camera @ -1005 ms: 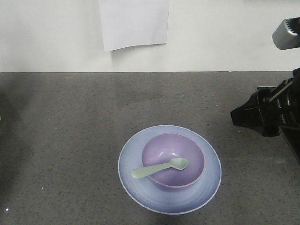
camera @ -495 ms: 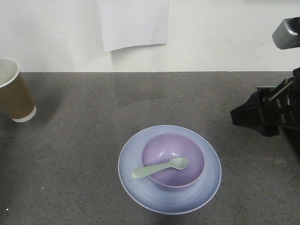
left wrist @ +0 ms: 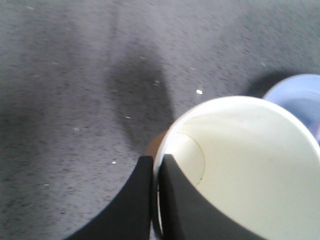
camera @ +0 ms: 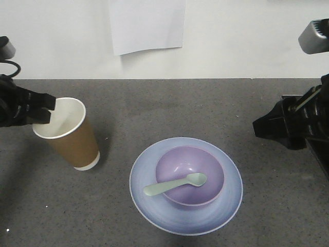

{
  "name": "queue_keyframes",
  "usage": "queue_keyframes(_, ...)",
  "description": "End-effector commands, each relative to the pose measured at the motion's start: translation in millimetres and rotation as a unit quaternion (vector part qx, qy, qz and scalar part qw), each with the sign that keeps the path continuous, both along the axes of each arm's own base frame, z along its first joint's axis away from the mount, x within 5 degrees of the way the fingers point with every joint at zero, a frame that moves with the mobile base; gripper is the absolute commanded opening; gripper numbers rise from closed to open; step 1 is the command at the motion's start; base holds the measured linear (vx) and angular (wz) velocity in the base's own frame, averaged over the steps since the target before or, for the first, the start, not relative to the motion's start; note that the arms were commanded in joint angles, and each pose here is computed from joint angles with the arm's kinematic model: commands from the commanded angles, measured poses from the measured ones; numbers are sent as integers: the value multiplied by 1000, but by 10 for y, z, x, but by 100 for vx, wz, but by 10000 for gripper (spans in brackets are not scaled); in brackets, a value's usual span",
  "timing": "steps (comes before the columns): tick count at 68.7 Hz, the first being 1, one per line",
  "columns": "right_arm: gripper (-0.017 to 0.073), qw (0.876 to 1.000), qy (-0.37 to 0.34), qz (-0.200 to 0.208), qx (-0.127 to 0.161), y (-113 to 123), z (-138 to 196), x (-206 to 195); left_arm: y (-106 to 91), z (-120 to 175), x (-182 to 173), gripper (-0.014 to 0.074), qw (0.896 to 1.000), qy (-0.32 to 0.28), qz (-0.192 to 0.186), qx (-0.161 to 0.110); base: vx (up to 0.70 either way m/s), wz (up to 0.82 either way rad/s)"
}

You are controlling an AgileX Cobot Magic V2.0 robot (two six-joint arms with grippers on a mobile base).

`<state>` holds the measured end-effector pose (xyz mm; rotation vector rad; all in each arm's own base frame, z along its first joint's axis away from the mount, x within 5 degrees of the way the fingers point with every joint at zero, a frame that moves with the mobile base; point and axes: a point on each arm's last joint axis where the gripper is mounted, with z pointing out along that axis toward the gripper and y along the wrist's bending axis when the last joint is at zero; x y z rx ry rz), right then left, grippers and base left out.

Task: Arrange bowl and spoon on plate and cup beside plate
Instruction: 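Carry the brown paper cup with the left gripper toward the plate, then lower the brown cup onto the counter beside the plate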

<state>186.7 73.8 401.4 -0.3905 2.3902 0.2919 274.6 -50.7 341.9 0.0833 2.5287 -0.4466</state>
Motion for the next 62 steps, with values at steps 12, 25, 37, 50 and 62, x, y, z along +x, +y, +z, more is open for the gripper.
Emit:
queue_keyframes(12,517,999,-48,-1,17,-5,156,-5,-316,182,-110,-8,998,-40,-48,-24,0,0)
queue_keyframes(25,517,999,-48,-1,17,-5,156,-5,-374,176,-137,-8,997,-34,-60,-24,0,0)
queue_keyframes(37,517,999,-48,-1,17,-5,156,-5,-373,166,-135,-8,997,-30,-61,-22,0,0)
queue_keyframes(50,517,999,-48,-1,17,-5,156,-5,-381,26,-104,-8,998,-10,-59,-20,0,0)
queue_keyframes(62,517,999,-49,-2,18,-4,158,-4,-380,-65,-94,-8,998,-4,-54,-20,0,0)
